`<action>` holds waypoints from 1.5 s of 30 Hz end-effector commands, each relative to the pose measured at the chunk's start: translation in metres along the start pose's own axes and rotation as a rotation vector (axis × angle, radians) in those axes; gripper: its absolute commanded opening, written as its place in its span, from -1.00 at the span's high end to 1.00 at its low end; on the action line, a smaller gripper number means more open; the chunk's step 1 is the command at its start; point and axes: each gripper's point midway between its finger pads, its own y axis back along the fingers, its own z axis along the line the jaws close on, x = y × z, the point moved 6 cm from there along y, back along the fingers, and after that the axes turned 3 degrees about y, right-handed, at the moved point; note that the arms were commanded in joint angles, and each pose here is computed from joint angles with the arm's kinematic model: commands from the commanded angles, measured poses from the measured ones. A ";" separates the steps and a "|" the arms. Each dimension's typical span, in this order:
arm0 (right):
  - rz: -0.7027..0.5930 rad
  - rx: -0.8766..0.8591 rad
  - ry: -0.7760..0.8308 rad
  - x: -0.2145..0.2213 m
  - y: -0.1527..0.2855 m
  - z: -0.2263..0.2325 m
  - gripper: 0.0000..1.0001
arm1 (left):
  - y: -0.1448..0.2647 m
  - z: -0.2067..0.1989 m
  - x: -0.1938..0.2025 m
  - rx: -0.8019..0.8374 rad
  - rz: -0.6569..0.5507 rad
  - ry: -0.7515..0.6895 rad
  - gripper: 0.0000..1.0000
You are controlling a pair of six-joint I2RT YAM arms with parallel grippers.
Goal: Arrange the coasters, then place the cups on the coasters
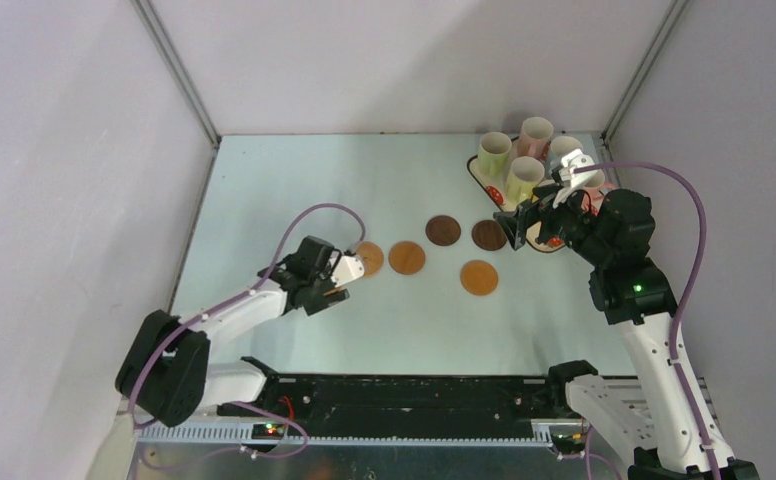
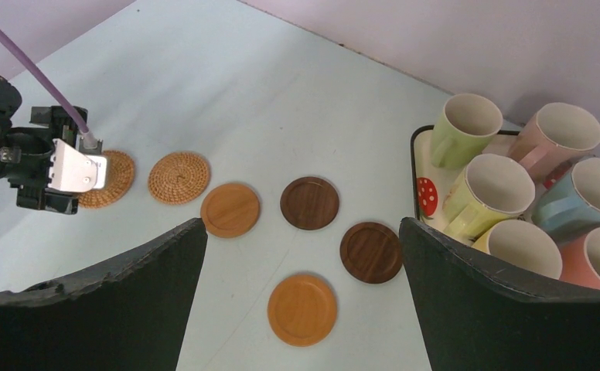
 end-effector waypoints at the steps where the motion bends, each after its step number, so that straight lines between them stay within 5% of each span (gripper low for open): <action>1: -0.039 0.007 0.034 -0.008 0.001 -0.001 -1.00 | -0.010 0.019 -0.015 -0.137 0.013 0.016 -0.97; 23: -0.027 0.012 0.044 -0.006 -0.003 -0.003 -1.00 | -0.072 0.111 -0.077 -0.421 0.209 -0.025 -0.97; 38: 0.001 0.021 0.059 0.000 -0.009 -0.005 -1.00 | -0.068 0.197 -0.148 -0.357 0.044 0.219 -0.97; 45: 0.008 0.008 0.064 0.001 -0.012 -0.003 -1.00 | -0.036 0.203 -0.112 -0.166 0.028 0.414 -0.97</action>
